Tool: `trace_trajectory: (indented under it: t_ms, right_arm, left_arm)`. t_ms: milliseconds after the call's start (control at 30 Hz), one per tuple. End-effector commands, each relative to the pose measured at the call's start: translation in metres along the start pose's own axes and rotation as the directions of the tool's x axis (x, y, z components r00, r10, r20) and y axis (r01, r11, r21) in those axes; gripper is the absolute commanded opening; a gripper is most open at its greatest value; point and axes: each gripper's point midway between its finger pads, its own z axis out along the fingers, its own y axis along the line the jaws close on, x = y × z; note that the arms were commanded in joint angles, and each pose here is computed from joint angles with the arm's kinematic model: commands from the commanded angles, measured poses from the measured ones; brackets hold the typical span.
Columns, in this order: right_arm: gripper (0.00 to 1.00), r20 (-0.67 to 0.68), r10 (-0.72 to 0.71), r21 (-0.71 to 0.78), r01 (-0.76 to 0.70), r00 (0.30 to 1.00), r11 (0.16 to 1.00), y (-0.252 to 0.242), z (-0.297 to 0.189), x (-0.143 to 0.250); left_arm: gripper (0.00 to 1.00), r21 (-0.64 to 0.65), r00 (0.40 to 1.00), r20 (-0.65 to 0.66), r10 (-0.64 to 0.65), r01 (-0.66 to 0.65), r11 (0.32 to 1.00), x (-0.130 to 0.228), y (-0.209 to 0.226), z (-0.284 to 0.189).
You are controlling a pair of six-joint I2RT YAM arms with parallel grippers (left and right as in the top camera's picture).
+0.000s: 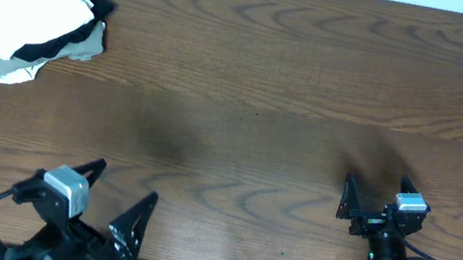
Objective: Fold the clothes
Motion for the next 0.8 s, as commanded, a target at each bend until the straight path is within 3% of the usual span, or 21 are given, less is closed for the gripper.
trace_trajectory:
  t_ms: [0,133,333,633,767]
  right_arm:
    - [0.99,0.0,-0.014,0.013,0.014,1.0,1.0,-0.003,0.0,0.0]
    - [0.99,0.0,-0.014,0.013,0.014,1.0,1.0,-0.003,0.0,0.0]
    - [0.99,0.0,-0.014,0.013,0.014,1.0,1.0,-0.003,0.0,0.0]
    - [0.99,0.0,-0.014,0.013,0.014,1.0,1.0,-0.003,0.0,0.0]
    - [0.99,0.0,-0.014,0.013,0.014,1.0,1.0,-0.003,0.0,0.0]
  left_arm:
    - [0.98,-0.115,0.998,0.047,-0.037,0.043,0.992,0.005,0.029,0.008]
    - [0.98,-0.124,0.986,0.164,-0.006,0.027,0.992,0.002,0.045,0.023]
    - [0.98,-0.219,0.945,0.306,-0.119,0.191,0.957,0.027,0.096,0.047]
    - [0.98,-0.325,0.895,0.378,-0.239,0.369,0.871,0.074,0.152,0.069]
    - [0.98,-0.348,0.892,0.386,-0.234,0.375,0.859,0.087,0.164,0.077]
